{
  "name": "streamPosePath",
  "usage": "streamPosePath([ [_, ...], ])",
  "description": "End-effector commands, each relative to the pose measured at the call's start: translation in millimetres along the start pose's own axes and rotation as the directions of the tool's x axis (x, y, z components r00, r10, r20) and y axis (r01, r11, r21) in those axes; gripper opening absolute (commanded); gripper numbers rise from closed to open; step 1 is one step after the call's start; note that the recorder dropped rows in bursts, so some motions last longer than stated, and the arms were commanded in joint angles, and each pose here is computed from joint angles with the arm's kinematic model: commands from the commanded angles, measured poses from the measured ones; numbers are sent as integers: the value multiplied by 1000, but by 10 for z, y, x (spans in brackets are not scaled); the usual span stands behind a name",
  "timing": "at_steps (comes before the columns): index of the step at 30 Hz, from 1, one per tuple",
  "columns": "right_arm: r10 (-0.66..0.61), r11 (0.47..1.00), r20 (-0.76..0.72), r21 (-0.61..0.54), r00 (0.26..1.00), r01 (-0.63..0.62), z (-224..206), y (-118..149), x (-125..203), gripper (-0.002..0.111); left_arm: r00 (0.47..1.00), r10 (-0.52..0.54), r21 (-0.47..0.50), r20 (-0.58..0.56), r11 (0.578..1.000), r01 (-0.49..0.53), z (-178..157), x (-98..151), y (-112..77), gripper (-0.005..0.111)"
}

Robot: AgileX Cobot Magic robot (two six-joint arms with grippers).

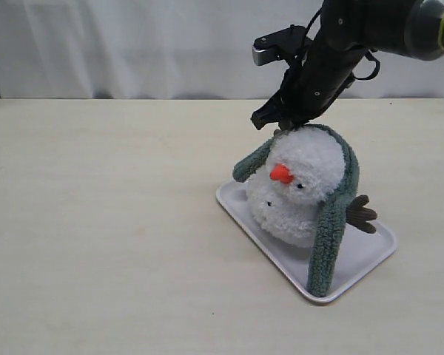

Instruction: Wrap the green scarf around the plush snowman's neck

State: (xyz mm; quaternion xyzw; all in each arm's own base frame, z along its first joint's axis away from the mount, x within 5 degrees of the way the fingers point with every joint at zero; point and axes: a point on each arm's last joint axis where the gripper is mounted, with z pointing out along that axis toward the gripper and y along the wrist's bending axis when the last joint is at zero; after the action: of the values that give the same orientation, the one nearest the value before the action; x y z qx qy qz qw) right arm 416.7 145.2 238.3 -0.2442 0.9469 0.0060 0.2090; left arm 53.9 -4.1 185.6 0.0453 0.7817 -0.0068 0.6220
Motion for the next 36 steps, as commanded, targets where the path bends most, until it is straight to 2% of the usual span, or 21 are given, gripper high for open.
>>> streamPosePath([
  [1,-26,999,-24,-40,999,26,-106,26,-17,4,1000,-4,1,7,1000,4,2,3,-1,0],
  [7,-44,985,-2,-169,999,44,-283,137,-43,4,1000,-4,1,7,1000,4,2,3,-1,0],
  [19,-71,992,-123,-111,990,58,-84,80,52,4,1000,-4,1,7,1000,4,2,3,-1,0],
  [30,-95,956,-142,-288,985,51,278,247,78,4,1000,-4,1,7,1000,4,2,3,-1,0],
  [36,-137,953,-86,-284,987,108,157,237,28,5,1000,-4,1,7,1000,4,2,3,-1,0],
])
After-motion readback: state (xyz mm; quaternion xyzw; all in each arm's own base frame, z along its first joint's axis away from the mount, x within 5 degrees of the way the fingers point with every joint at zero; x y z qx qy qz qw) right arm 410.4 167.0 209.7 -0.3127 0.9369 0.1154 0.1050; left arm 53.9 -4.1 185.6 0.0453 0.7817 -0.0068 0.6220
